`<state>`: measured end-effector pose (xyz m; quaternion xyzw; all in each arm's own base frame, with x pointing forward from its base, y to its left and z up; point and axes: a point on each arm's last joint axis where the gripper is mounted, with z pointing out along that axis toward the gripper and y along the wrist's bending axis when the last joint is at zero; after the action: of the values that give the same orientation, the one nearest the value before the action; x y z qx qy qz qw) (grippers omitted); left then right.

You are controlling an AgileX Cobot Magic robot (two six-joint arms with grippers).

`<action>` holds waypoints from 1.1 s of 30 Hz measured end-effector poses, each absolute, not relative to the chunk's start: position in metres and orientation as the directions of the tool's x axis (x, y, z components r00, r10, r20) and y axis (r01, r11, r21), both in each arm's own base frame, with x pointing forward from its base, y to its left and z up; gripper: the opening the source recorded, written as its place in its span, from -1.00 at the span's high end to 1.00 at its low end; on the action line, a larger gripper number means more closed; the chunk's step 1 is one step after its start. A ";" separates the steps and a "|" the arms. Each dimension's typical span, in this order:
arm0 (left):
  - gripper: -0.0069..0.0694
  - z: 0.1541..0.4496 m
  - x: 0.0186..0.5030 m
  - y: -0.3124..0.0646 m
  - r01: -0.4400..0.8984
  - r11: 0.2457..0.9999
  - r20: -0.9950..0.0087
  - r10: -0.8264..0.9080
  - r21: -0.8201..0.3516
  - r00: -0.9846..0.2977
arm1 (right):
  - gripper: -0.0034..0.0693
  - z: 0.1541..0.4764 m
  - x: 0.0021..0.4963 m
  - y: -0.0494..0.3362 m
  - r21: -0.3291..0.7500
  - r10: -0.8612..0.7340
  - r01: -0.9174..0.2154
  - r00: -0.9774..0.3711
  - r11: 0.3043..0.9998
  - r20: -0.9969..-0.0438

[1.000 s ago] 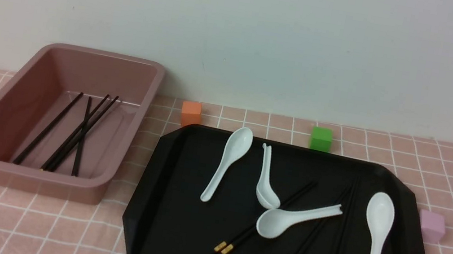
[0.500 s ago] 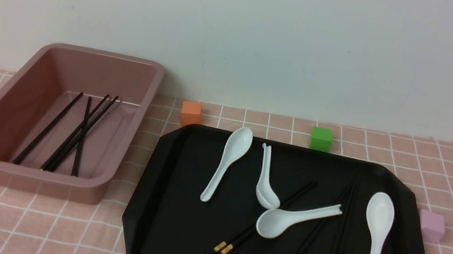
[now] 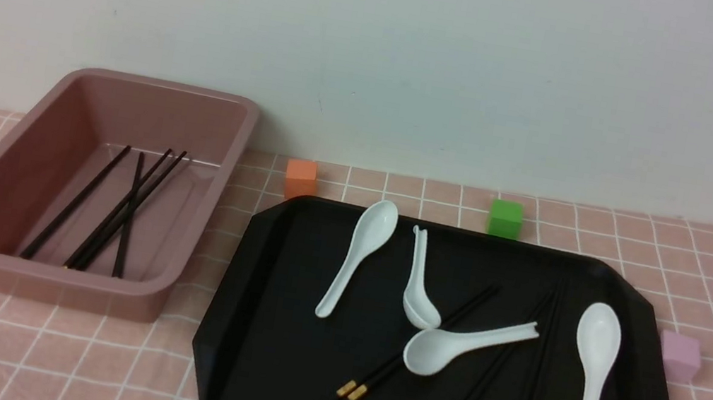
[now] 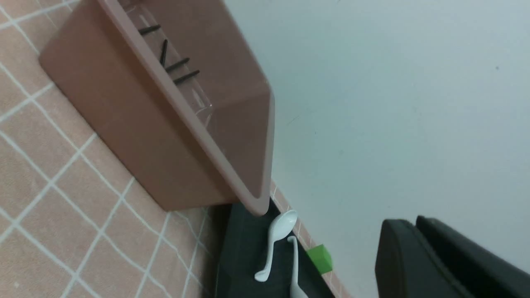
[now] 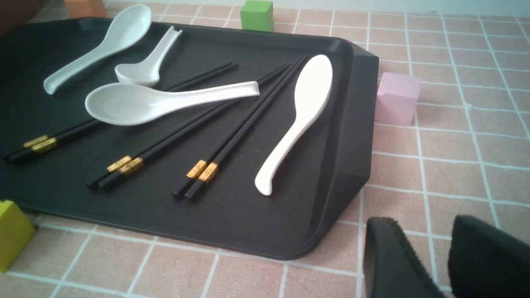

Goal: On pink tablecloth take chopsticks from black tray and put them in box.
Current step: 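Reach over to the black tray and grasp a pair of chopsticks with the left gripper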

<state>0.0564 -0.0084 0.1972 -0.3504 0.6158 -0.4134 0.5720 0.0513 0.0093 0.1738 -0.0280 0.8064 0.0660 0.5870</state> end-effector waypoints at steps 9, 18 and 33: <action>0.78 0.227 0.050 -0.015 0.106 0.485 -0.497 -0.854 -0.868 -0.153 | 0.25 0.174 0.051 0.009 0.074 0.032 -0.123 -0.309 0.990 -0.950; 0.85 0.290 0.089 -0.038 0.059 0.837 -0.661 -0.383 -0.543 -0.646 | 0.25 0.174 0.051 0.009 0.074 0.032 -0.123 -0.309 0.990 -0.950; 0.85 0.253 0.222 -0.132 0.329 0.879 -0.377 0.191 -0.346 -0.906 | 0.25 0.174 0.051 0.009 0.074 0.032 -0.123 -0.309 0.990 -0.950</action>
<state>0.2221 -0.1317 0.2526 0.1361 0.9545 -0.2050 0.1681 0.0513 0.0093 0.1738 -0.0280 0.8064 0.0660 0.5870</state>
